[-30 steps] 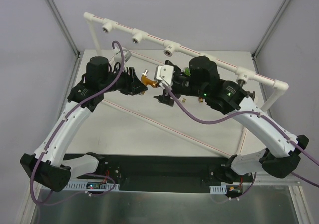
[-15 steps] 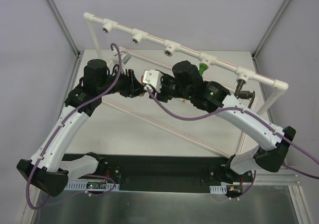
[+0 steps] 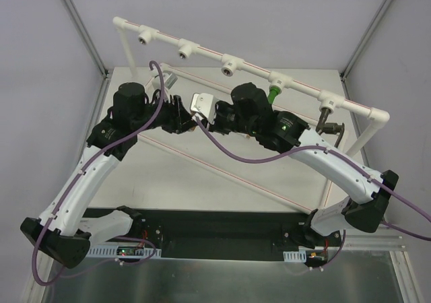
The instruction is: Install the water faucets
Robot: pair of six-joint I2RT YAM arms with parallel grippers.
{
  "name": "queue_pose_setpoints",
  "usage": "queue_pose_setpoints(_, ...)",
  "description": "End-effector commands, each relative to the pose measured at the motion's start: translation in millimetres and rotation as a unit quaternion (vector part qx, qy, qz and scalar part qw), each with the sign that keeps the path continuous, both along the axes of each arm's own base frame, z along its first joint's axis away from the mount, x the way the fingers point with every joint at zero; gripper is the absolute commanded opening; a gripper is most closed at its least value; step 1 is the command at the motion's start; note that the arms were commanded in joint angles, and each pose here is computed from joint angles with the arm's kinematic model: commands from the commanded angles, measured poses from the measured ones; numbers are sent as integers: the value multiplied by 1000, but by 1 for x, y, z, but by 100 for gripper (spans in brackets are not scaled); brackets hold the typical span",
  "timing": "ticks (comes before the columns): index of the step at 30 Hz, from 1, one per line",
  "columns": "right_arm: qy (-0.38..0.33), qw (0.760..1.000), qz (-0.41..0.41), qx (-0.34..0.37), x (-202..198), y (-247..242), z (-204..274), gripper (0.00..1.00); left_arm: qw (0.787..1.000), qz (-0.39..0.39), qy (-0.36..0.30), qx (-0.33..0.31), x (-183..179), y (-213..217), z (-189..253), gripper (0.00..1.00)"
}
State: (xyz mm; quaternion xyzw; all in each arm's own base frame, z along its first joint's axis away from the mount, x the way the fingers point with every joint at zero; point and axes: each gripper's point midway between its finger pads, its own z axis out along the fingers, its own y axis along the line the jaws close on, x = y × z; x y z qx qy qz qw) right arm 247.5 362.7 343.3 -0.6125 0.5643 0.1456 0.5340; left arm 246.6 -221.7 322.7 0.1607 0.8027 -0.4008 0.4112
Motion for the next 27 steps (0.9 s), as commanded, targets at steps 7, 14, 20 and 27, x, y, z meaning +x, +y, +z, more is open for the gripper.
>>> queue_pose_setpoints(7,65,990,19,124,-18,-7,58,2,960,92,-255,68,6,56,60,76)
queue_pose_setpoints(14,138,964,58,221,-35,-31,102,2,885,116,-437,111,0,81,74,99)
queue_pose_setpoints(20,201,933,93,284,-43,-46,128,2,827,46,-546,130,-10,63,69,99)
queue_pose_setpoints(27,250,907,131,314,-57,-53,149,2,785,-27,-608,120,-9,34,71,99)
